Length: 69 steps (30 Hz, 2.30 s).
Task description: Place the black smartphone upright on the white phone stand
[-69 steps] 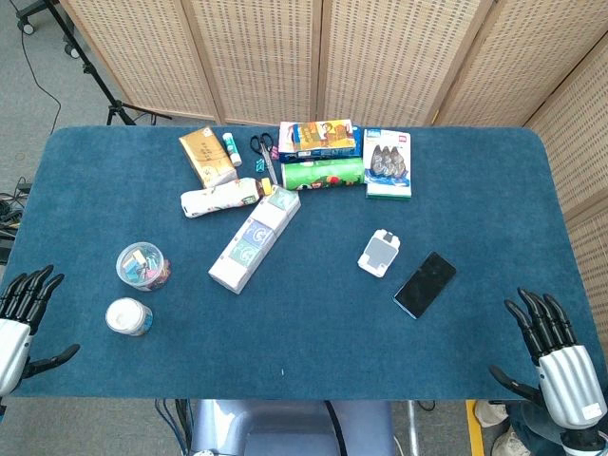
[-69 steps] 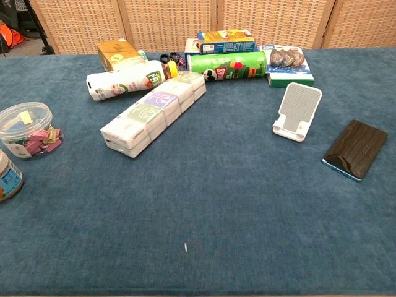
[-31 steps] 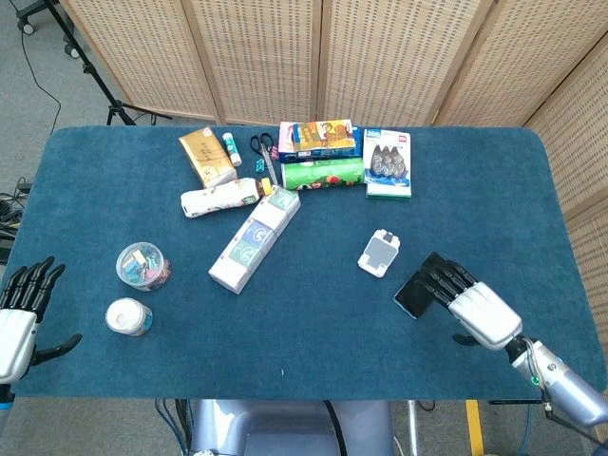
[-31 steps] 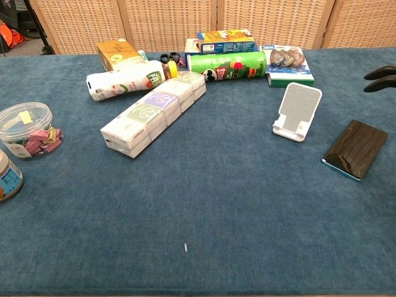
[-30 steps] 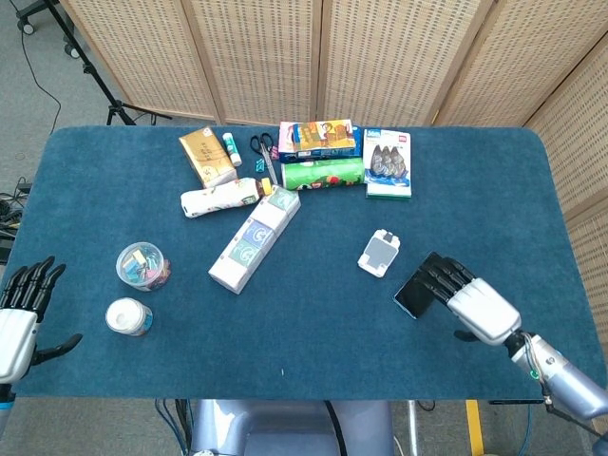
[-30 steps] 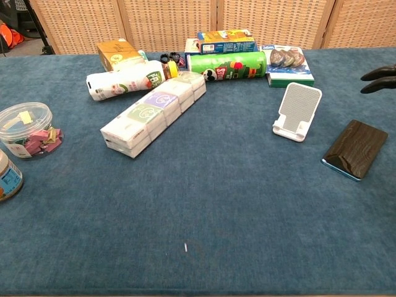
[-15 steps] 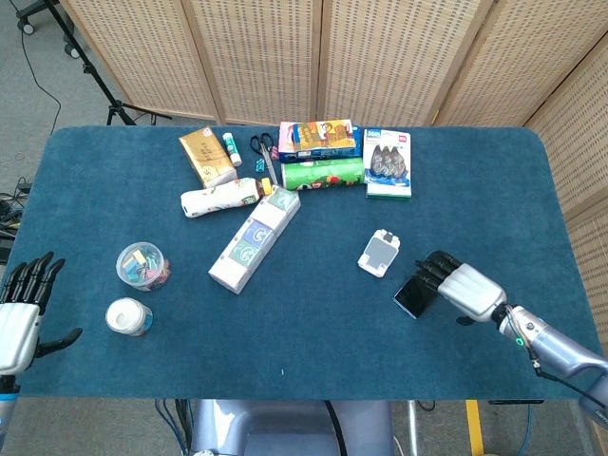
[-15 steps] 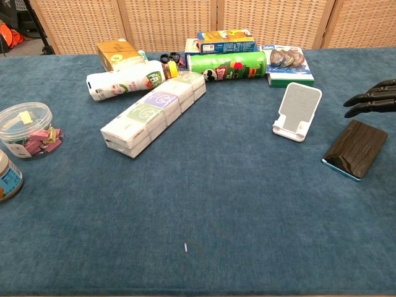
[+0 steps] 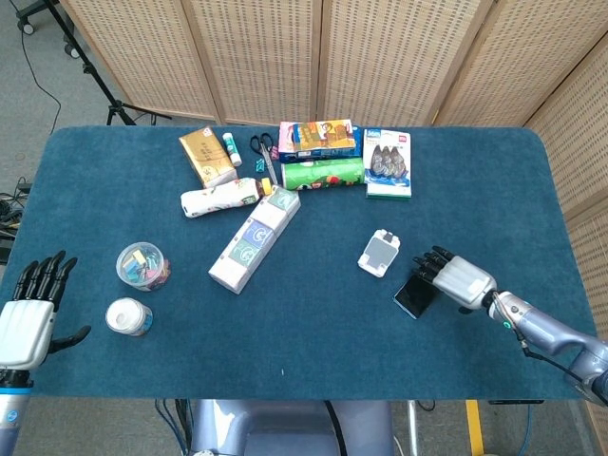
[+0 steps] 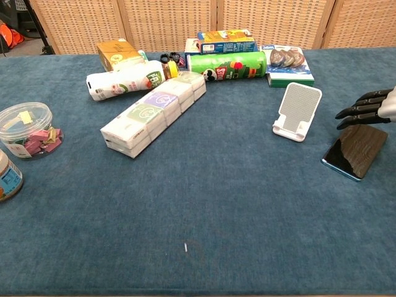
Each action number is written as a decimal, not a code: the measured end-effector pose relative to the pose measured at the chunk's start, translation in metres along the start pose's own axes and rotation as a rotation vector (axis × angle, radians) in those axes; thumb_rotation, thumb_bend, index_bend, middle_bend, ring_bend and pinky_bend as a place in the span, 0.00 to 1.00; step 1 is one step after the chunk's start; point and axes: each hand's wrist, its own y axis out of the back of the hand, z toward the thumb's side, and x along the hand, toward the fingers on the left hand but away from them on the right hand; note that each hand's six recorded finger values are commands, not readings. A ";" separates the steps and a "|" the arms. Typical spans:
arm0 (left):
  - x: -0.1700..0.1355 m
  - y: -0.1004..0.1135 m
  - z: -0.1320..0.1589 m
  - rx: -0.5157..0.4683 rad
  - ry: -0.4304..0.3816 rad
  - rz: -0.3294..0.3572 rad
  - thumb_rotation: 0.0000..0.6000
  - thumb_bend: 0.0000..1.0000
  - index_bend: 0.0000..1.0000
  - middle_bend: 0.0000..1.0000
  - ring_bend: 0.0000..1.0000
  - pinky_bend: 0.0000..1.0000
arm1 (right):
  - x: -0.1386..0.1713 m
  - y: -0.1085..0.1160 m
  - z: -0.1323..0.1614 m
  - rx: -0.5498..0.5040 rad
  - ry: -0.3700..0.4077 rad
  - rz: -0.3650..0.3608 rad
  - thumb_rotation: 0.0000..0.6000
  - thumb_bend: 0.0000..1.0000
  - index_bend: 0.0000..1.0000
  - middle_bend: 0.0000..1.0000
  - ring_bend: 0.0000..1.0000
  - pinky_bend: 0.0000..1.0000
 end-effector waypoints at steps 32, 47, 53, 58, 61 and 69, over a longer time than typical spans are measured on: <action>0.004 -0.005 -0.002 0.012 0.018 -0.015 1.00 0.00 0.00 0.00 0.00 0.00 | -0.031 -0.016 0.017 -0.023 0.057 -0.012 1.00 0.00 0.36 0.27 0.20 0.13; 0.002 -0.004 -0.003 0.003 0.012 -0.018 1.00 0.00 0.00 0.00 0.00 0.00 | -0.006 -0.010 0.002 -0.113 0.027 -0.179 1.00 0.22 0.56 0.53 0.43 0.35; 0.000 -0.003 -0.001 -0.003 0.000 -0.020 1.00 0.00 0.00 0.00 0.00 0.00 | 0.013 0.009 -0.012 -0.086 -0.006 -0.274 1.00 0.26 0.56 0.53 0.44 0.35; -0.001 0.000 -0.001 -0.008 -0.010 -0.014 1.00 0.00 0.00 0.00 0.00 0.00 | 0.025 0.036 -0.016 0.003 -0.031 -0.370 1.00 0.33 0.56 0.53 0.46 0.35; -0.002 0.003 -0.001 -0.018 -0.017 -0.010 1.00 0.00 0.00 0.00 0.00 0.00 | 0.029 0.055 -0.012 0.082 -0.053 -0.428 1.00 0.36 0.56 0.54 0.46 0.36; -0.004 0.008 -0.002 -0.026 -0.034 -0.010 1.00 0.00 0.00 0.00 0.00 0.00 | 0.031 0.108 0.018 0.341 -0.132 -0.549 1.00 0.39 0.56 0.55 0.46 0.36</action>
